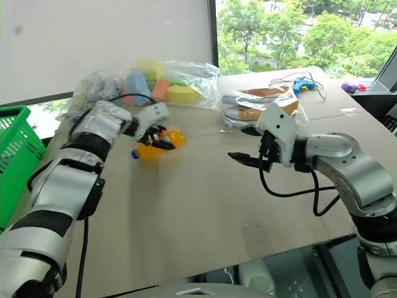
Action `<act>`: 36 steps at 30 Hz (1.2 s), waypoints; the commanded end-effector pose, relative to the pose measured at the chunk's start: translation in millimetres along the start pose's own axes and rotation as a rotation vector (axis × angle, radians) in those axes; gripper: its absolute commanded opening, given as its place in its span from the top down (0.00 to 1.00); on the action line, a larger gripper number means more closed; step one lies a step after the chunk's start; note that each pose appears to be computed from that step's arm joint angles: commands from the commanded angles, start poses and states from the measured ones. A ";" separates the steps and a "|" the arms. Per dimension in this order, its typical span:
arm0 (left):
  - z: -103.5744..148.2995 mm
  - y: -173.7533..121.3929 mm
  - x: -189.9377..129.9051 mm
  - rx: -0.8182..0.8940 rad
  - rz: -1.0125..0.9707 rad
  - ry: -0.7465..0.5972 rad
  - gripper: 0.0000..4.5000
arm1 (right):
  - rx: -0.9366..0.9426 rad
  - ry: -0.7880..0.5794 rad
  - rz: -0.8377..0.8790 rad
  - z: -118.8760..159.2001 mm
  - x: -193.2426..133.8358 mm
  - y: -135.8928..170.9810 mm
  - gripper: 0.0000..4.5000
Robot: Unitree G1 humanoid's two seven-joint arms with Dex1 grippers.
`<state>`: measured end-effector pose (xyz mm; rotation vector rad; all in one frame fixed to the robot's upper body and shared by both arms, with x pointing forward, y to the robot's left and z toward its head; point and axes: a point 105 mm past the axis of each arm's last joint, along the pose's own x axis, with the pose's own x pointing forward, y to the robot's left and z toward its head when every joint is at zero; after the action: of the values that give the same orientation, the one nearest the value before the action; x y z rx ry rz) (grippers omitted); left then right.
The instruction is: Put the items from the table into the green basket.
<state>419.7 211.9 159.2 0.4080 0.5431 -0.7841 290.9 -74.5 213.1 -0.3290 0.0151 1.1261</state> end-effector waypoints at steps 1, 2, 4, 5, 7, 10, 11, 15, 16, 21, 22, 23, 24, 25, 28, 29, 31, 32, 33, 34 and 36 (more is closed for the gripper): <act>66.8 51.9 -95.8 -0.171 0.338 -0.466 0.31 | -0.039 -0.157 0.072 36.5 22.3 8.2 0.15; 69.7 61.6 -117.7 -0.233 0.423 -0.542 0.31 | -0.041 -0.178 0.104 41.6 28.8 12.2 0.15; 65.4 80.0 -167.6 -0.317 0.630 -0.694 0.31 | -0.058 -0.240 0.166 57.1 45.0 18.9 0.15; 62.4 84.5 -187.0 -0.335 0.714 -0.753 0.31 | -0.065 -0.268 0.186 64.2 51.0 20.7 0.15; 52.0 93.2 -221.2 -0.368 0.891 -0.829 0.31 | -0.062 -0.339 0.240 80.6 61.5 26.2 0.15; 42.7 96.5 -268.4 -0.336 1.110 -0.915 0.31 | -0.081 -0.403 0.295 99.4 75.1 31.7 0.15; 39.1 96.7 -286.5 -0.313 1.189 -0.927 0.31 | -0.100 -0.404 0.320 103.8 81.0 35.6 0.15; 25.6 96.1 -317.3 -0.250 1.337 -0.906 0.31 | -0.138 -0.402 0.364 114.4 96.2 42.0 0.15; 20.0 97.4 -317.6 -0.249 1.345 -0.887 0.31 | -0.148 -0.403 0.373 116.3 98.0 43.9 0.15; -1.7 105.9 -305.2 -0.230 1.356 -0.773 0.31 | -0.180 -0.378 0.385 116.5 101.5 47.1 0.15; -4.1 107.3 -302.8 -0.224 1.356 -0.758 0.31 | -0.182 -0.370 0.381 115.3 102.1 46.4 0.15; -5.5 108.1 -301.4 -0.219 1.356 -0.751 0.31 | -0.184 -0.365 0.378 114.6 102.3 46.0 0.15; -9.0 110.2 -297.9 -0.226 1.351 -0.733 0.31 | -0.187 -0.355 0.370 113.0 103.3 44.8 0.15; -11.3 111.7 -295.4 -0.232 1.347 -0.722 0.31 | -0.190 -0.349 0.365 112.0 103.8 44.0 0.15; -19.1 116.6 -284.7 -0.240 1.329 -0.676 0.31 | -0.188 -0.327 0.324 109.2 106.6 37.2 0.15; -19.9 117.6 -281.9 -0.239 1.323 -0.667 0.31 | -0.191 -0.319 0.308 108.1 107.5 34.6 0.15; -19.9 118.9 -277.8 -0.234 1.310 -0.657 0.31 | -0.190 -0.312 0.293 107.0 108.2 32.2 0.15; -20.1 119.4 -275.9 -0.235 1.306 -0.654 0.31 | -0.188 -0.312 0.290 106.9 108.3 31.9 0.15; -20.5 119.9 -274.2 -0.236 1.303 -0.651 0.31 | -0.186 -0.312 0.288 106.8 108.3 31.7 0.15; -21.0 120.4 -271.9 -0.234 1.300 -0.645 0.31 | -0.185 -0.310 0.284 106.4 108.4 31.3 0.15; -21.5 120.8 -269.5 -0.226 1.296 -0.637 0.31 | -0.186 -0.306 0.278 105.3 108.5 30.9 0.15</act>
<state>353.3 451.6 285.1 0.1513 -0.1624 0.4151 296.9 63.4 272.2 -0.3095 -0.2666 1.4691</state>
